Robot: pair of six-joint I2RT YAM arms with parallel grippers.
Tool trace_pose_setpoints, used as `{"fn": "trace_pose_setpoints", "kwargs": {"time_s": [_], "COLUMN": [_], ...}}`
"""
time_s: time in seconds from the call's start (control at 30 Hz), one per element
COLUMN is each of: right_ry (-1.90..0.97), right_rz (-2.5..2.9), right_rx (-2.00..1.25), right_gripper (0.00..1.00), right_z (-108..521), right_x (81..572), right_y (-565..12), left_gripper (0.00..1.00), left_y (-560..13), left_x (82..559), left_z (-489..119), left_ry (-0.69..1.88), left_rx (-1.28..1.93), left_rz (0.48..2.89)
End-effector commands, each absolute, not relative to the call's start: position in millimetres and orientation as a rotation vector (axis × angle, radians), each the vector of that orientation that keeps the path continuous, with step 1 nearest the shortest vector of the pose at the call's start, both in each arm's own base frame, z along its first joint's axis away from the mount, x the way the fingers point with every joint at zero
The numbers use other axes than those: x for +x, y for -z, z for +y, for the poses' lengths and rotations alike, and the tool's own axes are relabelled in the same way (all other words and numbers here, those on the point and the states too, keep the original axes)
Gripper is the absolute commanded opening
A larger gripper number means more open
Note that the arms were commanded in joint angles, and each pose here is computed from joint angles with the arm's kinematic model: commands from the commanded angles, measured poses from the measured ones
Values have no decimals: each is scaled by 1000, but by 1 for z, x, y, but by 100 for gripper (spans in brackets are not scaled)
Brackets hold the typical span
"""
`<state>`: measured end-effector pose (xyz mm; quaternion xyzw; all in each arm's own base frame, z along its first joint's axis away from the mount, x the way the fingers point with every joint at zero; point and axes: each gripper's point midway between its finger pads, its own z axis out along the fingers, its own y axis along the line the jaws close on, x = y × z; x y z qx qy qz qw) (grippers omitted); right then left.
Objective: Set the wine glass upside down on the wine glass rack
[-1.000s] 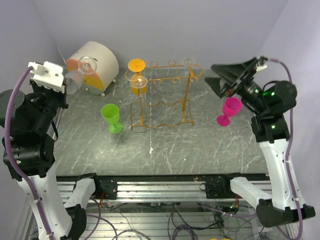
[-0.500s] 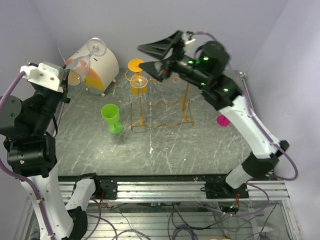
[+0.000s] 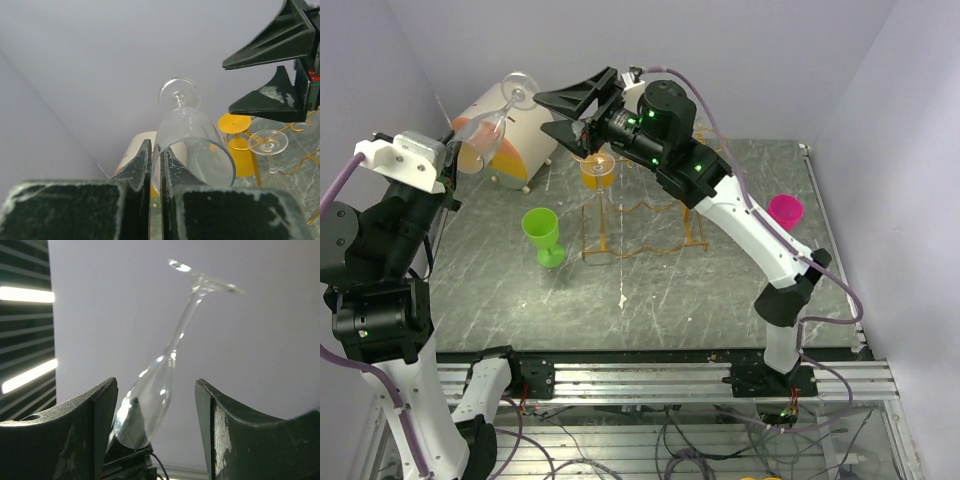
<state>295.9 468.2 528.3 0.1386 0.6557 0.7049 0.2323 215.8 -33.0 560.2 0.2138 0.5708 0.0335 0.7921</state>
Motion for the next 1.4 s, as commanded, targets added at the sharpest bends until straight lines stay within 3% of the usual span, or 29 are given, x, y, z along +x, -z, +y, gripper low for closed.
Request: {"fn": "trace_pose_setpoints", "kwargs": {"time_s": [0.0, 0.4, 0.63, 1.07, 1.17, 1.23, 1.37], "right_ry": [-2039, -2127, -2197, -2209, -2210, -2214, -2189], "right_rz": [1705, 1714, 1681, 1677, 1669, 1665, 1652], "right_rx": [385, 411, 440, 548, 556, 555, 555], "right_gripper": [63, 61, 52, 23, 14, 2, 0], "right_z": [482, 514, 522, 522, 523, 524, 523], "right_x": [293, 296, 292, 294, 297, 297, 301], "right_y": [-554, -539, -546, -539, -539, -539, -537], "left_gripper": [7, 7, 7, 7, 7, 7, 7], "left_y": [-584, -583, -578, -563, -561, -561, -561], "left_x": [203, 209, 211, 215, 214, 213, 211], "left_z": [-40, -46, -49, -46, -48, -48, -48], "left_ry": [-81, -40, -15, 7, 20, 22, 18], "left_rx": [492, 510, 521, 485, 483, 481, 481], "left_rz": [1128, 1119, 1113, 1114, 1114, 1114, 1112]}}
